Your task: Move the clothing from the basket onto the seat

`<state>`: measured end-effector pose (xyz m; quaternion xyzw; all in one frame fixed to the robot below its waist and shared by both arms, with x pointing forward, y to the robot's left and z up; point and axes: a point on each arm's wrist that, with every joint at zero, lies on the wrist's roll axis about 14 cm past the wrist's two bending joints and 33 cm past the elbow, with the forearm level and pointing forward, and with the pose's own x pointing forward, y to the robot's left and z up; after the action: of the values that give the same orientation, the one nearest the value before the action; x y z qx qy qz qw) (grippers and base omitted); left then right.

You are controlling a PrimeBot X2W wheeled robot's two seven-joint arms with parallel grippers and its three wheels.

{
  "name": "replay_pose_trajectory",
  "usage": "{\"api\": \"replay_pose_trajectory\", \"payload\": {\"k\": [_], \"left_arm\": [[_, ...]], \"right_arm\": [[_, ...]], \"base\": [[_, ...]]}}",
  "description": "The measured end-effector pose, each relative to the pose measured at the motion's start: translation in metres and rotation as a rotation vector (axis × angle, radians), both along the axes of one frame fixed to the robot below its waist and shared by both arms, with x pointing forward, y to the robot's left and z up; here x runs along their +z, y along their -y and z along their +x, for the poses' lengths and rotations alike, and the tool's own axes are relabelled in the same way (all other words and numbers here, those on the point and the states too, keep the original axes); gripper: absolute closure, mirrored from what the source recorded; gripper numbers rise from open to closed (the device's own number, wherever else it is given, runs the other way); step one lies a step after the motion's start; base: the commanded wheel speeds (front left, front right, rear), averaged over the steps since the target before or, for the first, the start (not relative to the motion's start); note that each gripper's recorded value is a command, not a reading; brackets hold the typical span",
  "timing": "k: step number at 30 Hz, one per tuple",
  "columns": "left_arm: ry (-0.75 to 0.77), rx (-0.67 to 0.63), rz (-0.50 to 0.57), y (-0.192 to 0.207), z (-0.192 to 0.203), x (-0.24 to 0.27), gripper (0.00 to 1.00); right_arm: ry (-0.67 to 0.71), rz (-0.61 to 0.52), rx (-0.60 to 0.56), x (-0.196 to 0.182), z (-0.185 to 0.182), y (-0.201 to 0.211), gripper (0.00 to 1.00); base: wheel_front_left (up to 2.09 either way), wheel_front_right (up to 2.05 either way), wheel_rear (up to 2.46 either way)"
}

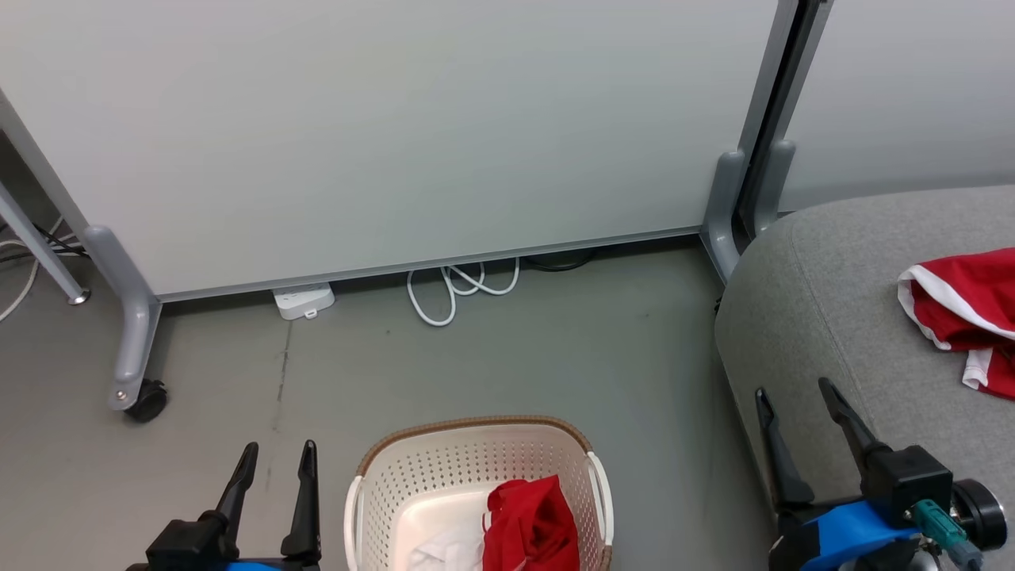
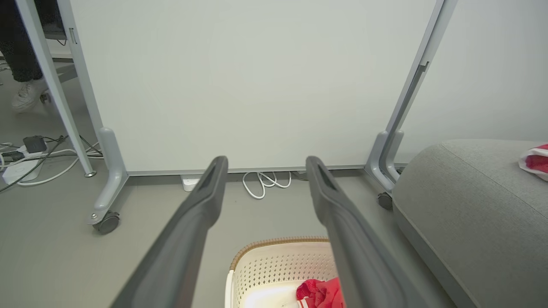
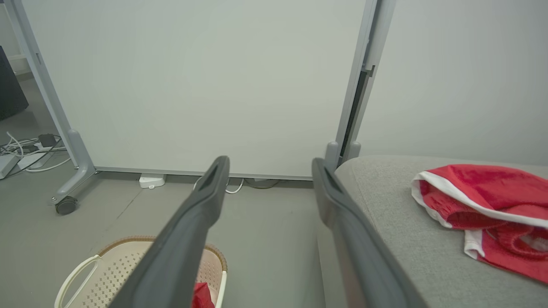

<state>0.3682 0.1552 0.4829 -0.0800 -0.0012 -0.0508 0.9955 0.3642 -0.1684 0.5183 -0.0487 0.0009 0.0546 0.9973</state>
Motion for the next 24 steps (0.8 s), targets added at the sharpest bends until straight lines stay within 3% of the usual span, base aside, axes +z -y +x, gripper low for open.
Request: {"api": "replay_pose_trajectory", "payload": {"k": [8, 15, 20, 24], "left_arm": [[-0.037, -0.111, 0.014, 0.035, 0.04, -0.016, 0.0], [-0.128, -0.235, 0.03, 0.075, 0.089, -0.061, 0.0], [-0.245, -0.327, 0.043, 0.102, 0.115, -0.12, 0.0], [-0.408, -0.369, 0.022, 0.118, 0.113, -0.184, 0.0]], "right_arm": [[0.054, -0.026, -0.015, 0.017, 0.038, 0.005, 0.0], [0.078, -0.055, -0.009, 0.013, 0.088, 0.006, 0.0], [0.052, -0.051, -0.013, -0.013, 0.117, 0.011, 0.0], [-0.004, -0.035, -0.011, -0.046, 0.131, 0.014, 0.0]], "base": [[0.0, 0.0, 0.0], [0.0, 0.0, 0.0], [0.0, 0.0, 0.0], [0.0, 0.0, 0.0]]}}
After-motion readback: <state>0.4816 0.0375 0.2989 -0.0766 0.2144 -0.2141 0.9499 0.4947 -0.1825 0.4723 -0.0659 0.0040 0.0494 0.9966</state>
